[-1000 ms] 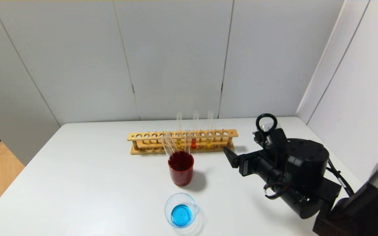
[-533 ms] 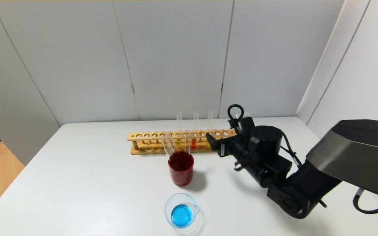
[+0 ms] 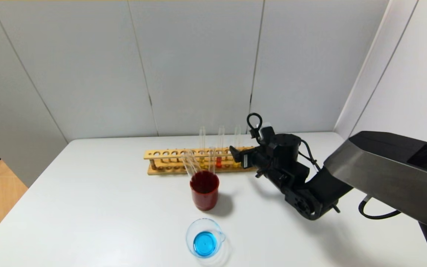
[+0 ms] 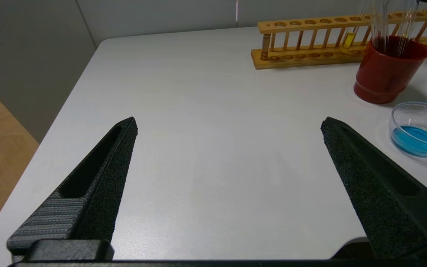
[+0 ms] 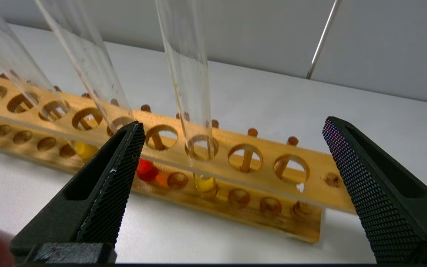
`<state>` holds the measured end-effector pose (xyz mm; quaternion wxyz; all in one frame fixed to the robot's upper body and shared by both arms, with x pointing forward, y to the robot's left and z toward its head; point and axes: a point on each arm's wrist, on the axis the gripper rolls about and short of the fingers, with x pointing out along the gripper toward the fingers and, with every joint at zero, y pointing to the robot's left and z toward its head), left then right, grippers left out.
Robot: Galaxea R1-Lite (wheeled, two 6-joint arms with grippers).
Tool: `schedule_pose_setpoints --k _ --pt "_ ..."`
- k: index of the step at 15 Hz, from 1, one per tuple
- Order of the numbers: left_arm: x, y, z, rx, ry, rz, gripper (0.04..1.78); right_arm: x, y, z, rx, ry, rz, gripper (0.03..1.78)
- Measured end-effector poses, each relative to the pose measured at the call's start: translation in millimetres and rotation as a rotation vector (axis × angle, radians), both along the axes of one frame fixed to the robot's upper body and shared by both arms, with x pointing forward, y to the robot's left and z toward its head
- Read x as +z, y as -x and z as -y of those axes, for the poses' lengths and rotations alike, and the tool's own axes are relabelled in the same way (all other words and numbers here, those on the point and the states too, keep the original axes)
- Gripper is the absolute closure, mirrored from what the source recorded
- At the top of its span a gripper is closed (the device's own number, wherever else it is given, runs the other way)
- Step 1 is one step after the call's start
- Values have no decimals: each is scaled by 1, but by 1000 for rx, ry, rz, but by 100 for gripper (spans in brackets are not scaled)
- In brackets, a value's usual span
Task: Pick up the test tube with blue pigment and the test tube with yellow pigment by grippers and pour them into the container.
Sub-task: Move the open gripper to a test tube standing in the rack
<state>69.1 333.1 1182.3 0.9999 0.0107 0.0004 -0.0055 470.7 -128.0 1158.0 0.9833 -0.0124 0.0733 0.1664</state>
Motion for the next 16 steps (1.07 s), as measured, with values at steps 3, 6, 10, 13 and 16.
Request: schedule_pose_setpoints --k 3,6,10,13,16 --pt "0 0 0 0 0 0 7 4 -9 -3 -2 -2 4 6" --pt "0 0 0 0 0 0 7 6 -15 -8 13 -7 11 6" --pt "0 0 0 0 0 0 7 2 -22 -13 18 4 17 6" --pt "0 0 0 0 0 0 7 -5 -24 -16 22 9 11 7" --pt "0 0 0 0 0 0 7 -9 -26 -18 23 12 6 21"
